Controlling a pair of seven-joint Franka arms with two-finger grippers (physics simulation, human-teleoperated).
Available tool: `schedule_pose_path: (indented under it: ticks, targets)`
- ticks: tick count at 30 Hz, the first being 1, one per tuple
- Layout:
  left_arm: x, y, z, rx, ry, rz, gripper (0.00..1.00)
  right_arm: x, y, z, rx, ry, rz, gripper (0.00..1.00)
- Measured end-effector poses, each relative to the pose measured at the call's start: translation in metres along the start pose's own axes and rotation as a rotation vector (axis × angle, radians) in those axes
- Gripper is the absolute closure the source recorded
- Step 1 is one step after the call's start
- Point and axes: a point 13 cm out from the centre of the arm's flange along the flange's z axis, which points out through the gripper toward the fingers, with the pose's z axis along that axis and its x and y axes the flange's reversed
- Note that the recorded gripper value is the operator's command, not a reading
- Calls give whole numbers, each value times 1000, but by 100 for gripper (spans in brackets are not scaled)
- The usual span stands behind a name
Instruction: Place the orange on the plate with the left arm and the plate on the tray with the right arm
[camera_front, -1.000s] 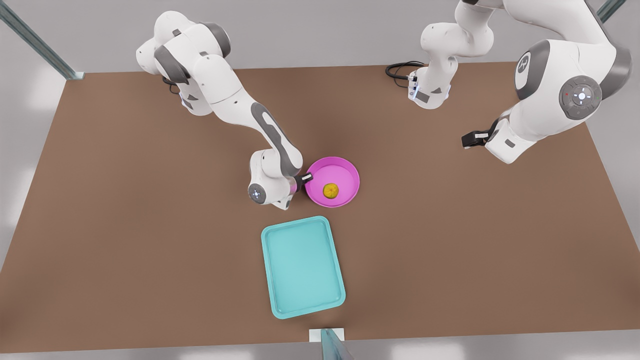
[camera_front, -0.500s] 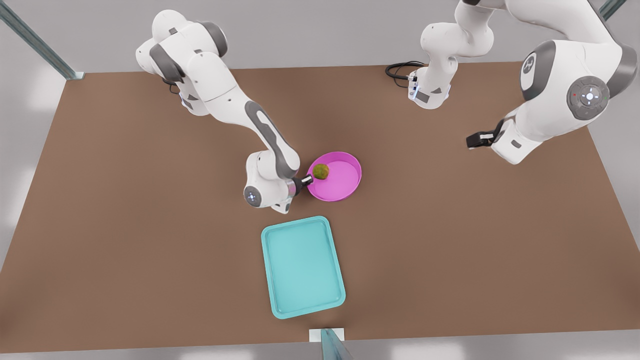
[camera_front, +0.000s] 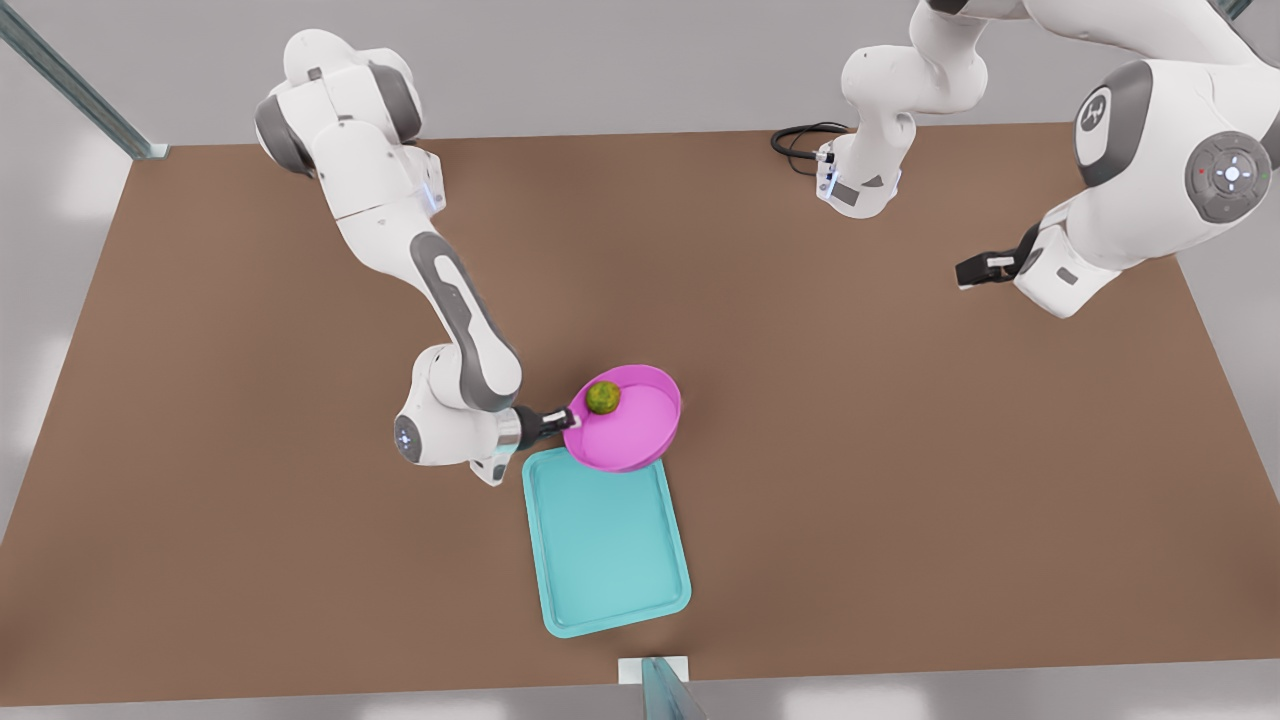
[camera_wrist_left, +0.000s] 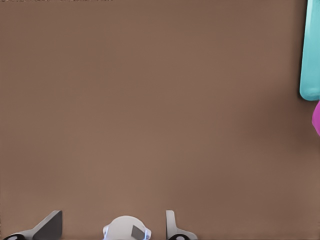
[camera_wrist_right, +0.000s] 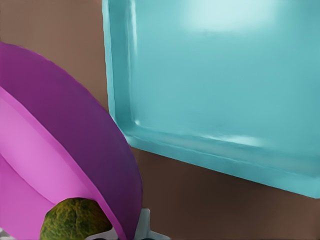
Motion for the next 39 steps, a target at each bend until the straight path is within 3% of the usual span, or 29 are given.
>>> schedule_pose_path:
  ticks: [7,21,22,23,28,31,32,35,39]
  targets:
    - [-4,12,-1,0,-8,32,0,-44,7,-42,-13,-85,21,79]
    - [-6,15,6,-3,5,90,0,-91,-48,-34,18,-179,308,79]
    - [-6,15,6,-3,5,93,0,-91,-49,-32,19,-180,324,59]
    - [-6,15,6,-3,6,95,0,-92,-51,-30,21,-180,340,0]
    - [-5,15,6,-3,7,107,0,-94,-41,-35,17,-194,389,0]
    - [-5,17,6,-3,7,110,0,-96,-13,-110,12,-256,374,0]
    - [-6,17,6,-3,6,111,0,-86,-18,-170,71,-279,349,0]
    - [-6,17,6,-3,6,116,0,-18,-91,-343,456,-277,291,0]
    - [-3,19,3,-1,5,117,0,104,-39,-520,723,-327,247,0]
